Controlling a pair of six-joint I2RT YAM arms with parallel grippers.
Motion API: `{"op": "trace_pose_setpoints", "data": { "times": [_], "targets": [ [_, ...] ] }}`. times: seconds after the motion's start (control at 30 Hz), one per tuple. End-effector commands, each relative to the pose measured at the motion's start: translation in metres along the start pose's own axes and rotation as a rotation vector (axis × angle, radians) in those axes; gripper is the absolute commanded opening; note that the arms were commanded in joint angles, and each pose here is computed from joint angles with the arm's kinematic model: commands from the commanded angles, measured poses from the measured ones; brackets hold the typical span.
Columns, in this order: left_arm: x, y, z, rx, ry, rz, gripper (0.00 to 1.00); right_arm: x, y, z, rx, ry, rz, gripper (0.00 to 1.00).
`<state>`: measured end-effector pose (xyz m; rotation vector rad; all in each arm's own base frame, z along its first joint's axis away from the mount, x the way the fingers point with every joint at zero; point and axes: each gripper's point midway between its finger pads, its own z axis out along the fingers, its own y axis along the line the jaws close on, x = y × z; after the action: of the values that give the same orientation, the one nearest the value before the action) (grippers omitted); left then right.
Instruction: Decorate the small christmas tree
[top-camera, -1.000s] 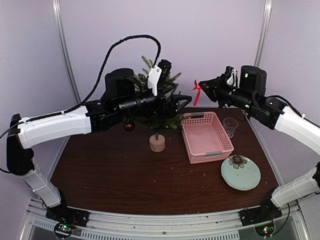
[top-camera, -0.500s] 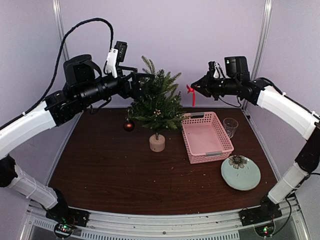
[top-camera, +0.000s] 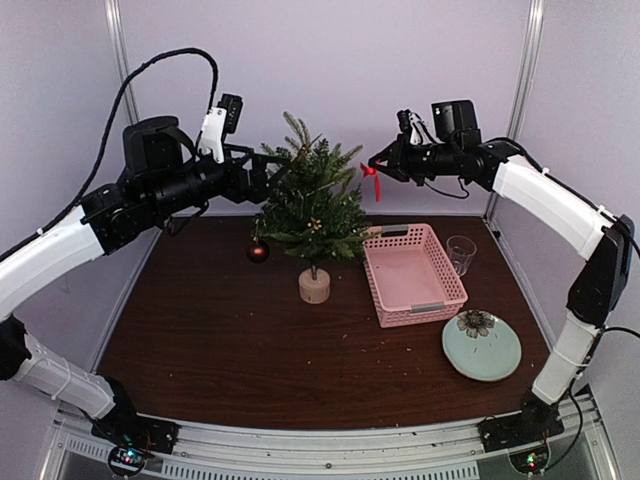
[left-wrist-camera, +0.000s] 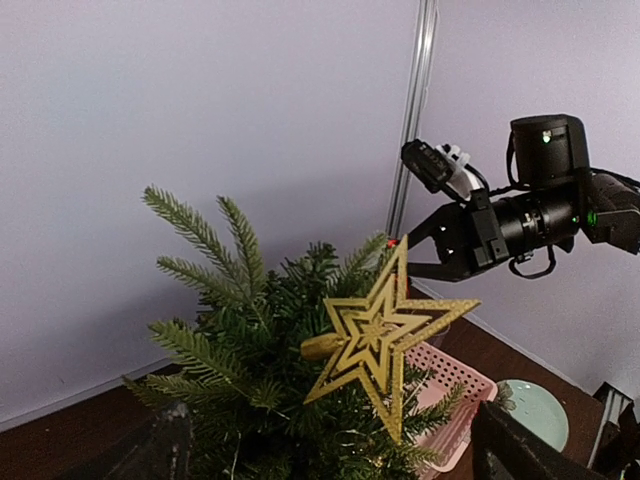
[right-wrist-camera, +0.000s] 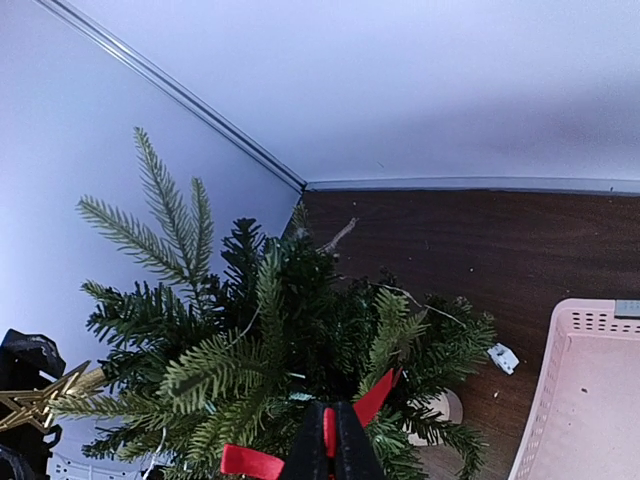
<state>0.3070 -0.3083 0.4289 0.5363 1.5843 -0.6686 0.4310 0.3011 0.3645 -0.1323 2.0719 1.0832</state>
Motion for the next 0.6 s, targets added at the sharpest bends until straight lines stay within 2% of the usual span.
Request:
{"op": "trace_pose_setpoints", "data": {
  "times": [0.0, 0.17, 0.57],
  "targets": [
    [-0.027, 0.016, -0.019, -0.056, -0.088, -0.018, 0.98, -0.010, 0.011, 0.006, -0.062, -0.007, -0.051, 0.00],
    [-0.034, 0.020, -0.026, -0.066, -0.098, -0.011, 0.98, -0.008, 0.017, 0.015, -0.116, 0.010, -0.018, 0.00],
    [-0.031, 0.031, -0.026, -0.103, -0.079, 0.009, 0.97, 0.012, 0.014, 0.031, -0.110, 0.063, -0.016, 0.00]
  ]
}}
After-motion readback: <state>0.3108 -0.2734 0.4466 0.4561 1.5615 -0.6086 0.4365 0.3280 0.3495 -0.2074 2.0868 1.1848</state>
